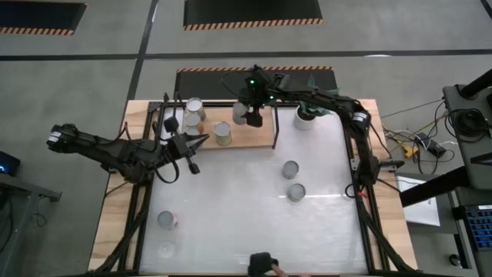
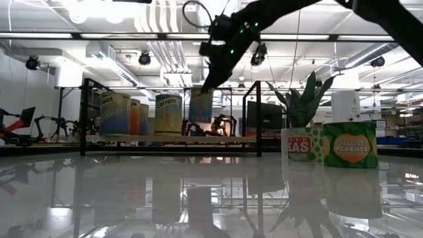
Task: Pick and place cans onto a shelf
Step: Put the canned cherries on the shelf
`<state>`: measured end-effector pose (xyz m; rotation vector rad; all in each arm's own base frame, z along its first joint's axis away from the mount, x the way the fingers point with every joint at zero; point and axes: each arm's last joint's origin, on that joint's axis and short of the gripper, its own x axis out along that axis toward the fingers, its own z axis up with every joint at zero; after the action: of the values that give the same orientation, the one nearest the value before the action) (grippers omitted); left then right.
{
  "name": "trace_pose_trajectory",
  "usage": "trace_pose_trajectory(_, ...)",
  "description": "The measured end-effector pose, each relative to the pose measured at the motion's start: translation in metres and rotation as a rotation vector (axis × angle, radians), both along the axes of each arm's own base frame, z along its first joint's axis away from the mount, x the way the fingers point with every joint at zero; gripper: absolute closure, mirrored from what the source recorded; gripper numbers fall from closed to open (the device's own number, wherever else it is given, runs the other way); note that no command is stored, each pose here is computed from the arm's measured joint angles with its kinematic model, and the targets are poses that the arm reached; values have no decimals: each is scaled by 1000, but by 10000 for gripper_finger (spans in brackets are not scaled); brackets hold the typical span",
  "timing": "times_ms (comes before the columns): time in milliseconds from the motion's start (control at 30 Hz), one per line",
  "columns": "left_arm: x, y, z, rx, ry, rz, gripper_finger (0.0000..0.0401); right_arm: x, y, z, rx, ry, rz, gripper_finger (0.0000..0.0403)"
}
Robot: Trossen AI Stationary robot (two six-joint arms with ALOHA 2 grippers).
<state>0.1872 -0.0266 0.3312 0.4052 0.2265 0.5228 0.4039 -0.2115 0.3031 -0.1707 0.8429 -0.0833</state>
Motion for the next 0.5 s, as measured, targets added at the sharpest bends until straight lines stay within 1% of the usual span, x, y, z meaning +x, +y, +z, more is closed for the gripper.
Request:
trace_pose_trajectory(167, 0, 0, 0, 13, 11, -1, 401, 11, -5, -19, -33, 42, 58, 97)
trace_pose_trajectory(267, 0, 0, 0, 14, 12, -1, 401, 14, -7, -20, -39, 38, 64, 92)
trace_pose_trajectory(500, 0, 0, 0, 17, 14, -1, 401, 19, -9, -27, -41, 30, 60, 49)
